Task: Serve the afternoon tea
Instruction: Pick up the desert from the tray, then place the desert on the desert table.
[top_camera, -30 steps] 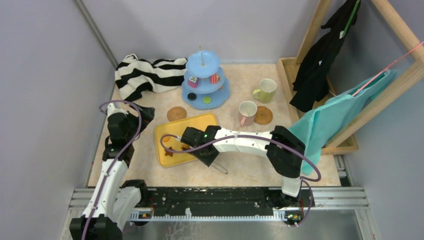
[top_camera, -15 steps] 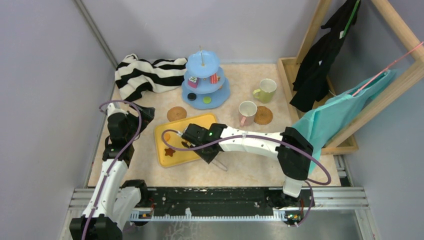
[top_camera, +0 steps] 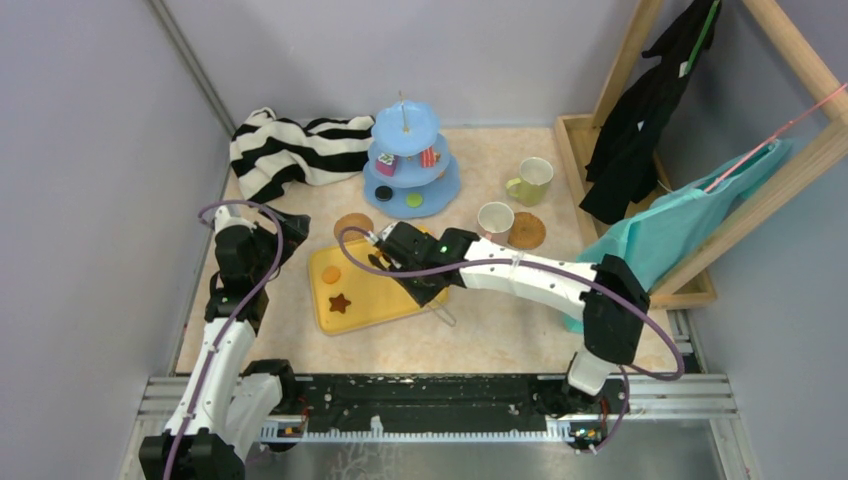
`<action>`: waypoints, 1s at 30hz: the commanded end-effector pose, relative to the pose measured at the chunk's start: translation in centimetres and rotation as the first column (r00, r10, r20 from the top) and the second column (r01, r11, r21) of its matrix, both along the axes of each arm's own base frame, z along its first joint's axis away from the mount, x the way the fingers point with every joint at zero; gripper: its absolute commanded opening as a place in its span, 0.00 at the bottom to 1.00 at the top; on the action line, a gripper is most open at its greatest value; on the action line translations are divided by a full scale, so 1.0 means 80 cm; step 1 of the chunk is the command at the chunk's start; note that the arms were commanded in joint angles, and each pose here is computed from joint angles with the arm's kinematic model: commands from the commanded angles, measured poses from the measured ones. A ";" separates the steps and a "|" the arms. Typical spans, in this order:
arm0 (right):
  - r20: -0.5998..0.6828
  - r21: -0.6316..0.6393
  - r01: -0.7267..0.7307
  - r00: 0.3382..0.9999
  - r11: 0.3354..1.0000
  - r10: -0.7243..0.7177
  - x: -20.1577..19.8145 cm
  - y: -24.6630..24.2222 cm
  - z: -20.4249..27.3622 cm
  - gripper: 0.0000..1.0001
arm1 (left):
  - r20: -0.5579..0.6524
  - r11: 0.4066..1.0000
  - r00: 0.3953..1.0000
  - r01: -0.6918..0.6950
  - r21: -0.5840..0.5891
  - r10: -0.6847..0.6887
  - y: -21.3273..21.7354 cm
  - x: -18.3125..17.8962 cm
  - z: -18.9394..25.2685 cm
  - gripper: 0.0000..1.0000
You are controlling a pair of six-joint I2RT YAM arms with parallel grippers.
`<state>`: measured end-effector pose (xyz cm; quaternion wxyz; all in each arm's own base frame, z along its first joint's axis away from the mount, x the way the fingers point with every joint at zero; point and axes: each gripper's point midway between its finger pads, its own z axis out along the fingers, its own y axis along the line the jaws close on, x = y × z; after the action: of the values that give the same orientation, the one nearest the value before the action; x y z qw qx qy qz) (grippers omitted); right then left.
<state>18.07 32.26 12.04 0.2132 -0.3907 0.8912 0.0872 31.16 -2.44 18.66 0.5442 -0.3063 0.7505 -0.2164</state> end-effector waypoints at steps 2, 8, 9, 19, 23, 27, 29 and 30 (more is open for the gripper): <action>0.112 0.228 0.042 0.991 0.973 -0.069 0.034 0.022 0.100 0.00 | 0.038 1.000 0.999 0.008 -0.002 -0.008 -0.001 0.003 0.009 0.99; 0.175 0.320 0.081 0.974 0.944 -0.143 0.066 0.015 0.162 0.00 | 0.038 1.000 0.999 0.009 -0.004 -0.009 -0.001 0.003 0.009 0.99; 0.185 0.337 0.092 0.969 0.937 -0.162 0.073 0.012 0.173 0.00 | 0.039 1.000 0.999 0.009 -0.004 -0.009 -0.001 0.003 0.010 0.99; 0.237 0.463 0.198 0.911 0.864 -0.337 0.154 -0.027 0.242 0.00 | 0.041 1.000 0.999 0.013 -0.007 -0.013 -0.002 0.003 0.010 0.99; 0.247 0.485 0.247 0.881 0.839 -0.403 0.191 -0.048 0.253 0.00 | 0.041 1.000 0.999 0.017 -0.009 -0.017 -0.003 0.003 0.010 0.99; 0.256 0.489 0.279 0.860 0.826 -0.442 0.220 -0.061 0.259 0.00 | 0.046 1.000 0.999 0.020 -0.010 -0.020 -0.003 0.004 0.011 0.99; 0.257 0.487 0.290 0.854 0.823 -0.453 0.233 -0.064 0.260 0.00 | 0.046 1.000 0.999 0.023 -0.010 -0.022 -0.004 0.003 0.011 0.99; 0.263 0.497 0.290 0.847 0.818 -0.461 0.237 -0.067 0.268 0.00 | 0.045 1.000 0.999 0.023 -0.010 -0.022 -0.004 0.003 0.011 0.99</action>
<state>34.87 26.70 29.94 0.4292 -0.1658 0.8752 0.1493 31.15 -2.61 18.72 0.5428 -0.3030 0.7512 -0.2220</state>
